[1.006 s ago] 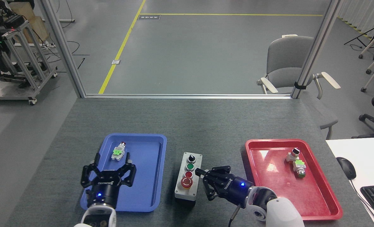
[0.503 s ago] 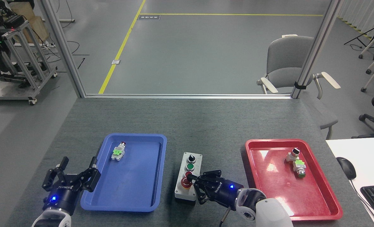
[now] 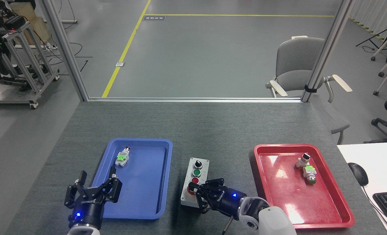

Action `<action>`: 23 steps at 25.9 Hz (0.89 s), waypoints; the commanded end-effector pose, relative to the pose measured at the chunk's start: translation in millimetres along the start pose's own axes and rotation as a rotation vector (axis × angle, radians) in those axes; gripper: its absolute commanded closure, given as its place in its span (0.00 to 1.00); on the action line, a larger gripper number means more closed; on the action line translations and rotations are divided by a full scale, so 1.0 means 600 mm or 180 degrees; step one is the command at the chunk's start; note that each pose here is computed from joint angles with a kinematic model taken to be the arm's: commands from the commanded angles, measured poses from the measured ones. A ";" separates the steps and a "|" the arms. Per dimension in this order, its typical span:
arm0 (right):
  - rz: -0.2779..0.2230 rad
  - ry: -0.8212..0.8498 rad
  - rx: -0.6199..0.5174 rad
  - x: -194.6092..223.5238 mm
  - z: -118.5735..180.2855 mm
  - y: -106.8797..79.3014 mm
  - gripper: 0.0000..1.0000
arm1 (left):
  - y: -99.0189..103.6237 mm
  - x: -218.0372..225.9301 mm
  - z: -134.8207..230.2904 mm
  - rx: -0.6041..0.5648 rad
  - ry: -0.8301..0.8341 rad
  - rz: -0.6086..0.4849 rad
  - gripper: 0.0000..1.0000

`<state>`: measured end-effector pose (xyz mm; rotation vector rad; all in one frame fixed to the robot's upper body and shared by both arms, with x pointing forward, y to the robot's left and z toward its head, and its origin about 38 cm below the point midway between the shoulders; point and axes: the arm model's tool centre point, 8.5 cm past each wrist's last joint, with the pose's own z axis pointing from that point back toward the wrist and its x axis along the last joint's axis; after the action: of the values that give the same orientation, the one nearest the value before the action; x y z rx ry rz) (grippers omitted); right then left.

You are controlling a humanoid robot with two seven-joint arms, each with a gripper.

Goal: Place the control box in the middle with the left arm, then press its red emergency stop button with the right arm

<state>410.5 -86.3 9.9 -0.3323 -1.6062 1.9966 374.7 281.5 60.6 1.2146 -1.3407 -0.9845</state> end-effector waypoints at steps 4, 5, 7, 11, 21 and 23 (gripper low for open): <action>-0.0064 0.0007 0.0153 0.003 -0.003 0.023 1.00 | -0.013 0.026 -0.009 -0.0026 -0.0018 -0.0107 0.01; -0.0067 0.0007 0.0156 0.003 -0.003 0.024 1.00 | -0.019 0.024 -0.006 -0.0059 -0.0008 -0.0105 0.01; -0.0108 0.0022 0.0116 0.002 -0.002 0.022 1.00 | -0.024 0.025 -0.002 -0.0148 -0.0011 -0.0085 0.01; -0.0253 0.0182 -0.0311 -0.023 0.004 -0.028 0.57 | -0.030 0.027 -0.001 -0.0237 0.0011 -0.0025 0.01; -0.0968 0.1299 -0.1425 -0.198 0.194 -0.078 0.00 | -0.039 0.034 0.002 -0.0502 -0.0031 -0.0047 0.01; -0.1023 0.1448 -0.1482 -0.210 0.221 -0.067 0.00 | -0.043 0.053 0.003 -0.0483 0.0016 0.0065 0.01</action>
<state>458.7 -226.0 65.2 -0.5548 -1.7186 1.2619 378.2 256.9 40.6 1.1030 -1.2373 -1.0730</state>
